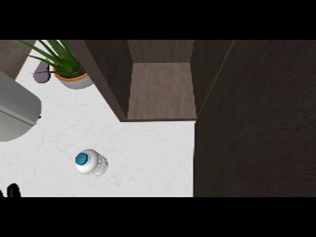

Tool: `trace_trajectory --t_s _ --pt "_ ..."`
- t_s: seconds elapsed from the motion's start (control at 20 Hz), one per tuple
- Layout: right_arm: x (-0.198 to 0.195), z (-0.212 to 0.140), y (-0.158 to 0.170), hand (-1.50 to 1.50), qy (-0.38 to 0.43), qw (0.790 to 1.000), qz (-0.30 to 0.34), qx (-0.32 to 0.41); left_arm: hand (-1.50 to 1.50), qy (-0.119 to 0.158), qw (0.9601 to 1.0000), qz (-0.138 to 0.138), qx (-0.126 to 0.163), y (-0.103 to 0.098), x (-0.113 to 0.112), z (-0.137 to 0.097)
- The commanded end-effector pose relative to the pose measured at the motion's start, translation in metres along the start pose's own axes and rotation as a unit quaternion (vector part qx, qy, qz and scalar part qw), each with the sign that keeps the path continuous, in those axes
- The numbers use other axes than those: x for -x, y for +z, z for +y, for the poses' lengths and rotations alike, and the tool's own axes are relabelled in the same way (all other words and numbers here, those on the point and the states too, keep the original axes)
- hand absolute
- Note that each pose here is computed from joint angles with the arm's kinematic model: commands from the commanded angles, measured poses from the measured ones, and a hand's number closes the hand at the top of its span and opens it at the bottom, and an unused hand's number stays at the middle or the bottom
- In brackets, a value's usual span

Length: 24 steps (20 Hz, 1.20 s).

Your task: Pick up the bottled water, place it into the cabinet and close the cabinet

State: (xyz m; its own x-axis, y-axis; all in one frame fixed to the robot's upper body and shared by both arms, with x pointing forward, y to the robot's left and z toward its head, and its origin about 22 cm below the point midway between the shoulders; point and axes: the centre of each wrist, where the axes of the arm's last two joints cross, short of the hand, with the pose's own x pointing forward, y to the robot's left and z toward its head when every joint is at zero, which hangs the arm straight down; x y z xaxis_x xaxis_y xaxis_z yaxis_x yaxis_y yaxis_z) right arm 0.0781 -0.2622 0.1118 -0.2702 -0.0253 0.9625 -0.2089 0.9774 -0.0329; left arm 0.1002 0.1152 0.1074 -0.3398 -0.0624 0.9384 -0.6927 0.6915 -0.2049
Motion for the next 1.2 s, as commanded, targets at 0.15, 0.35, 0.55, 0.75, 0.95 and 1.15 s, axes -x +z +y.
trace_trajectory --t_s 0.15,0.35,0.55,0.75,0.95,1.15 --pt "-0.047 0.012 0.013 -1.50 -0.008 0.999 -0.038 -0.013 -1.50 -0.017 0.9981 0.058 -0.008 0.018 0.020 -0.007" --pt "-0.047 0.008 0.022 -1.50 0.001 0.999 -0.029 -0.025 -1.50 -0.010 0.9977 0.060 -0.030 0.011 0.030 -0.011" --pt "-0.041 0.016 0.022 -1.50 -0.011 1.000 -0.029 -0.003 -1.50 -0.029 0.9967 0.072 -0.024 0.006 0.042 -0.007" --pt "-0.051 0.009 0.032 -1.50 -0.006 0.999 -0.035 -0.021 -1.50 -0.055 0.9932 0.098 -0.030 -0.008 0.066 -0.011" --pt "-0.041 0.009 0.039 -1.50 -0.011 0.999 -0.025 -0.016 -1.50 -0.070 0.9911 0.110 -0.031 -0.008 0.081 -0.015" --pt "-0.040 0.002 0.042 -1.50 -0.003 0.999 -0.034 -0.015 -1.50 -0.080 0.9890 0.120 -0.032 -0.025 0.090 -0.014"
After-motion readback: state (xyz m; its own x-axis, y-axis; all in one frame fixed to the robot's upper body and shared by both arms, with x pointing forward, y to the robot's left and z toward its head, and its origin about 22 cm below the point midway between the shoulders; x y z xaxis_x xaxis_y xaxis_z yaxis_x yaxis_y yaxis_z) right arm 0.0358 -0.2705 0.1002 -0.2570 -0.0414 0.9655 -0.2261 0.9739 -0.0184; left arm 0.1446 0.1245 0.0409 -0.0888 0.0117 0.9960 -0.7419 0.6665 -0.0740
